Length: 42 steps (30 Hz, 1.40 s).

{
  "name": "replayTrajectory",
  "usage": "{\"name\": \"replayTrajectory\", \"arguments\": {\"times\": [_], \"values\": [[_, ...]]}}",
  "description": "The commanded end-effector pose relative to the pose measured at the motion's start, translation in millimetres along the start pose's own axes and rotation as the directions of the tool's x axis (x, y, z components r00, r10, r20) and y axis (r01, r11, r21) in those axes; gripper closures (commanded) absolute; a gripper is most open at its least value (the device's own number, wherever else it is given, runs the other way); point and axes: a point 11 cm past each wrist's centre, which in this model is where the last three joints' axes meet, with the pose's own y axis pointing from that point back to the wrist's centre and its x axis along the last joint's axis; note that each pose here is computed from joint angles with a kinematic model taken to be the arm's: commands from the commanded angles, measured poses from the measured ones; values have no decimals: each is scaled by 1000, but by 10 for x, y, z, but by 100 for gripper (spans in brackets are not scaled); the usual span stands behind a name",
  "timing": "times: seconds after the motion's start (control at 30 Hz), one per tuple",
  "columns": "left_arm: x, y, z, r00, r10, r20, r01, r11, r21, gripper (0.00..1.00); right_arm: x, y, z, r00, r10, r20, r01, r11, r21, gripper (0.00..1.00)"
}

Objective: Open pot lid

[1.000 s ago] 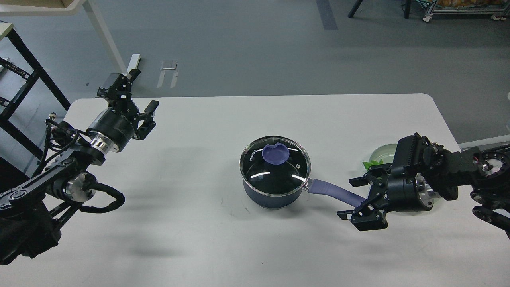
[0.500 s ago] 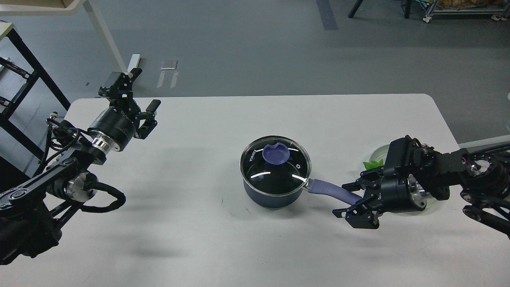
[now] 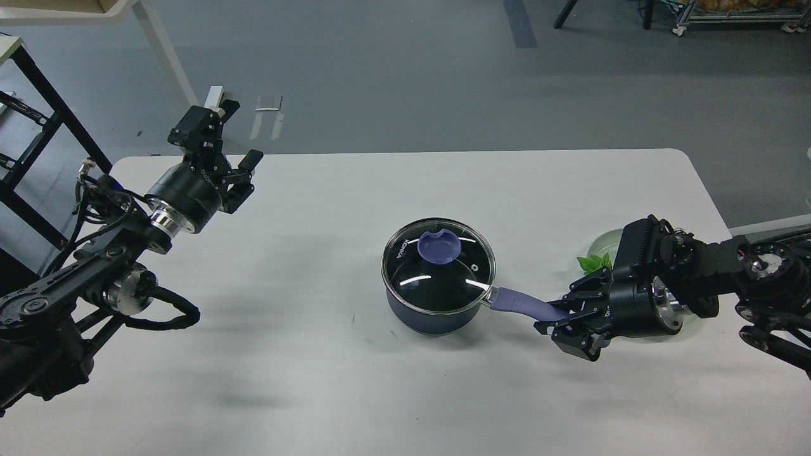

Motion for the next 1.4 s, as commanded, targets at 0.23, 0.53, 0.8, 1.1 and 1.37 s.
{"name": "replayTrajectory", "arguments": {"times": [0.23, 0.53, 0.8, 1.1, 1.37], "values": [[-1100, -413, 564, 445, -478, 758, 600, 787, 144, 1, 11, -6, -3, 1000, 4, 0, -4, 1000, 1, 73], [-1645, -596, 264, -183, -333, 925, 691, 626, 362, 1, -2, -6, -5, 1000, 2, 4, -2, 1000, 2, 73], [-1825, -737, -22, -287, -287, 914, 683, 607, 405, 1, -3, -6, -5, 1000, 2, 6, -2, 1000, 3, 73], [-1869, -759, -78, -274, -303, 913, 683, 608, 406, 1, -6, -13, -11, 1000, 0, 8, 0, 1000, 5, 73], [-1882, -677, -201, -239, -348, 907, 684, 603, 411, 1, -12, -14, -13, 1000, -2, 7, 2, 1000, 5, 72]]}}
